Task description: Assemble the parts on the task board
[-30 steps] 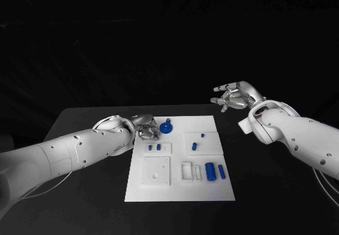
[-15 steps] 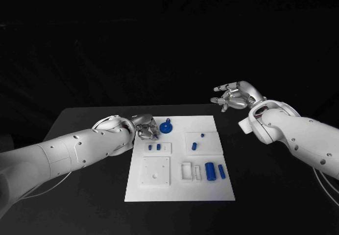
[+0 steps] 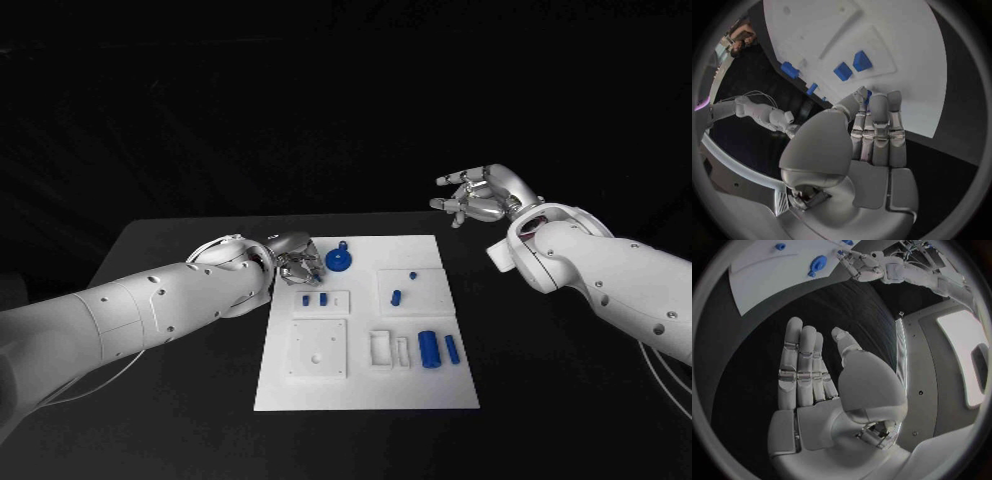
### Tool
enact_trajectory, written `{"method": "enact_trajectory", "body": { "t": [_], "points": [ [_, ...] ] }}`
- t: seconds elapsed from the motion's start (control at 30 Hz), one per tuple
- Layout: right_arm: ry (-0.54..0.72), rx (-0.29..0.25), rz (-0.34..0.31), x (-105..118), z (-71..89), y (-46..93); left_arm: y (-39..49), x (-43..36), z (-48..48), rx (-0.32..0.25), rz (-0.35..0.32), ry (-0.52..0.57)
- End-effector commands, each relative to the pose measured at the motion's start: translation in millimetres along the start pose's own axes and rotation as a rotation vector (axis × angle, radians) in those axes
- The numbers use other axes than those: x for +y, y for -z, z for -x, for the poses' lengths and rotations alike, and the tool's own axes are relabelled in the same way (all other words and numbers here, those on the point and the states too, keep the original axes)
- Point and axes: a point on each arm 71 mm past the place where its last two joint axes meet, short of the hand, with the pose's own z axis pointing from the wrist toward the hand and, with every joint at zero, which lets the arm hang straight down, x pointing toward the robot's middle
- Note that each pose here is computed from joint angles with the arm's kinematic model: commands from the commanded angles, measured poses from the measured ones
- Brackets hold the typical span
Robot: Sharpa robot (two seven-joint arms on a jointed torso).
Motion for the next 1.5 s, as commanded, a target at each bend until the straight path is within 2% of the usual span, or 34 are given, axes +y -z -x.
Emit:
{"method": "enact_trajectory", "body": {
  "t": [0.03,0.5,0.87,1.27,1.5],
  "points": [
    [0.000,0.007,0.011,0.6,-0.2,0.3,-0.6,-2.5,-3.7,0.025,-0.007,0.008],
    [0.001,0.007,0.010,0.3,0.3,0.4,-2.0,-3.2,-10.5,0.027,-0.011,0.004],
    [0.001,0.007,0.010,0.1,0.4,0.5,-1.9,-2.2,-12.3,0.031,-0.008,-0.006],
    [0.001,0.008,0.010,0.2,0.3,0.4,-3.0,-3.0,-15.6,0.060,-0.010,-0.035],
    [0.001,0.009,0.011,0.1,0.2,0.4,-3.4,-3.2,-15.7,0.053,-0.015,-0.032]
  ]
}}
